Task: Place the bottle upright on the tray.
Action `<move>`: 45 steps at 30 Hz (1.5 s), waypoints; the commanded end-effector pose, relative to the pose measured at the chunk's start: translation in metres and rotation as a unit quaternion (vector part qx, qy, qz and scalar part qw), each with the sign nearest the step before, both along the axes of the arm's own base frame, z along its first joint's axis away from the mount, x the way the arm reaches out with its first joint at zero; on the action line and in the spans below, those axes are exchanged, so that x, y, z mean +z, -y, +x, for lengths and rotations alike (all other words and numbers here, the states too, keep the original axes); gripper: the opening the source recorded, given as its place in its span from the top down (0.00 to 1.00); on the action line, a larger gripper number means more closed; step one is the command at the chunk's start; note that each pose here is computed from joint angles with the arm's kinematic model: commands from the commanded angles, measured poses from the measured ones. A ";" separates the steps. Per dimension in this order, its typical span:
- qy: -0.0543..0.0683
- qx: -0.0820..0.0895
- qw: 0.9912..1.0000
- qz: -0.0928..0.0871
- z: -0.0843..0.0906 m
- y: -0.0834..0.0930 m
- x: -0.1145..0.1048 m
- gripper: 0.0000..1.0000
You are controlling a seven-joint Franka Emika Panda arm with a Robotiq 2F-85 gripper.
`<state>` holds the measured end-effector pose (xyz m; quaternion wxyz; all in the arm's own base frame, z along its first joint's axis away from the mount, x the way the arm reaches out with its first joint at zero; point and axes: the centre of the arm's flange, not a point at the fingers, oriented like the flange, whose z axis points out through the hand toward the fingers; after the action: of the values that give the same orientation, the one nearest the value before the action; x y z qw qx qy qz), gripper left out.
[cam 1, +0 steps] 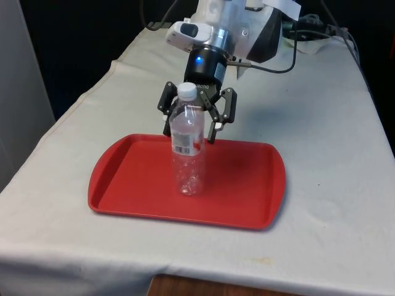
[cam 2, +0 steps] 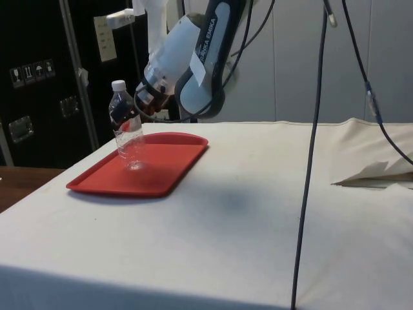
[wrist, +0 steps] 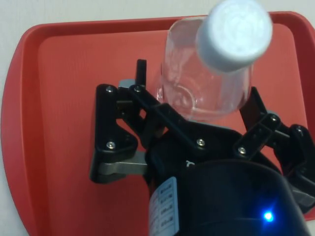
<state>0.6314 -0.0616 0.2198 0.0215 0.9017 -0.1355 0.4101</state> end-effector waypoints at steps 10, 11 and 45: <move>-0.001 0.001 1.000 0.001 -0.009 -0.003 0.006 0.00; -0.001 0.001 1.000 0.002 -0.010 -0.003 0.006 0.00; -0.002 0.006 1.000 -0.001 -0.041 0.001 0.047 0.00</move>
<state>0.5920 -0.0628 0.2648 0.0205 0.9024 -0.1297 0.4104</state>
